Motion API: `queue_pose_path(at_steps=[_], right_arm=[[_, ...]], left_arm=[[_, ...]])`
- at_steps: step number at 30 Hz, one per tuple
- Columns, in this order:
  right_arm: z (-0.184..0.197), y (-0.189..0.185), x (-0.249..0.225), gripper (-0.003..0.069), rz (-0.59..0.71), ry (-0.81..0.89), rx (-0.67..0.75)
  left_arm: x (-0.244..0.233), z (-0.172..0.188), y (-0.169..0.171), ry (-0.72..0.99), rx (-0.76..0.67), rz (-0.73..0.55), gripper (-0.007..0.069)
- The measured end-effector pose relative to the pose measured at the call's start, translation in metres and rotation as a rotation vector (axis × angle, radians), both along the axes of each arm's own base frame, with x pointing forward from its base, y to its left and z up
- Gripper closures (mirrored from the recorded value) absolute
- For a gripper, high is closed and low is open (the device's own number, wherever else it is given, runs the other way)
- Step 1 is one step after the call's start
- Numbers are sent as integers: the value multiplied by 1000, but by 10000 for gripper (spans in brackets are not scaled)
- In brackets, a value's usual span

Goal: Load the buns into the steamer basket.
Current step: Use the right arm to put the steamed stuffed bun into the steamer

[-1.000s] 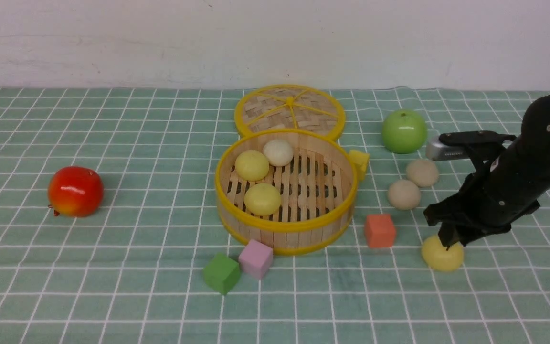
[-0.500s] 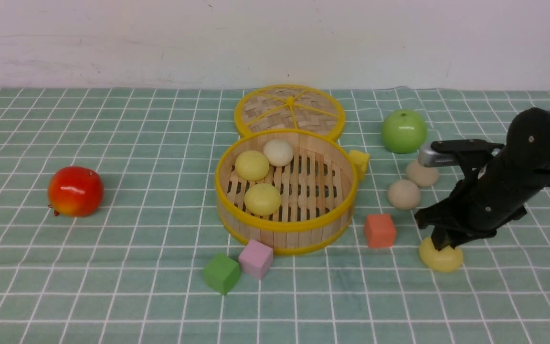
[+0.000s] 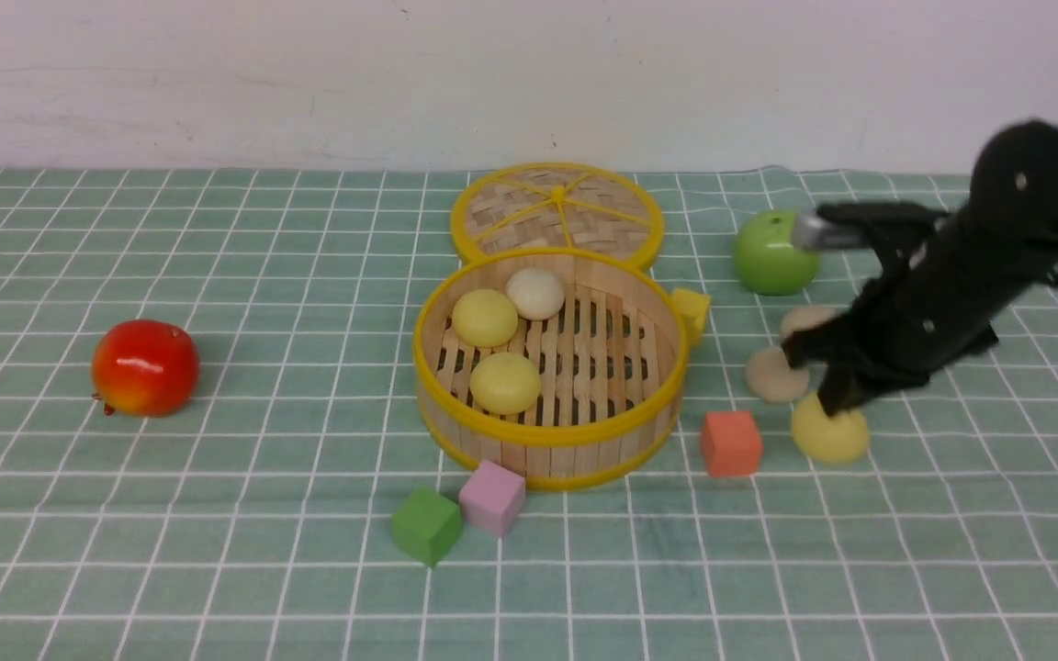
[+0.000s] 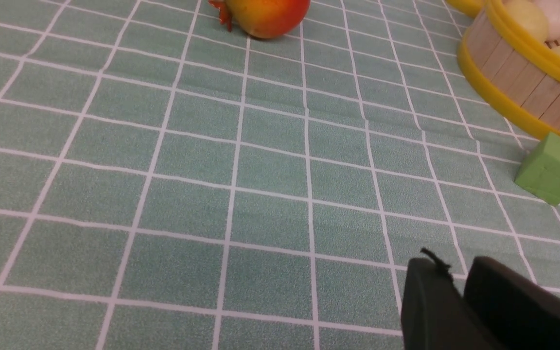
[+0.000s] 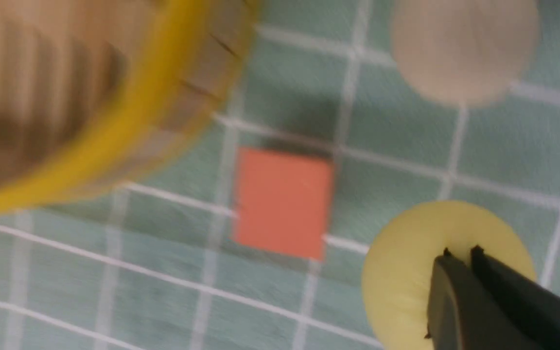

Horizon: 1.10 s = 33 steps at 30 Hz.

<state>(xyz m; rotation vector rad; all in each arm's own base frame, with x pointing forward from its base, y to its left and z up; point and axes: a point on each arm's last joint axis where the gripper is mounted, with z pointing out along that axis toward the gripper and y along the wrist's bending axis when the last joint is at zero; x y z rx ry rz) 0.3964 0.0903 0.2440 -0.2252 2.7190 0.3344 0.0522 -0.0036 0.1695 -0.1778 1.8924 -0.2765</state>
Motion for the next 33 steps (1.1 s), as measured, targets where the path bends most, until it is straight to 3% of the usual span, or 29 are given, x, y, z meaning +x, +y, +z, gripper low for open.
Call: queue_pose_path(at_steps=[6,12,20,27,33], right_arm=[[50,58,2,660,133,-141,57],[41,118,-5,660,243,-171,99],[-14,135,18,660,220,-175,88],[-33,137,23,655,215,-155,77],[-30,137,23,558,216,-163,79]], left_arm=[[0,0,0,0,0,0,512],[0,0,0,0,0,0,505],[0,0,0,0,0,0,503],[0,0,0,0,0,0,498],[0,0,0,0,0,0,493]])
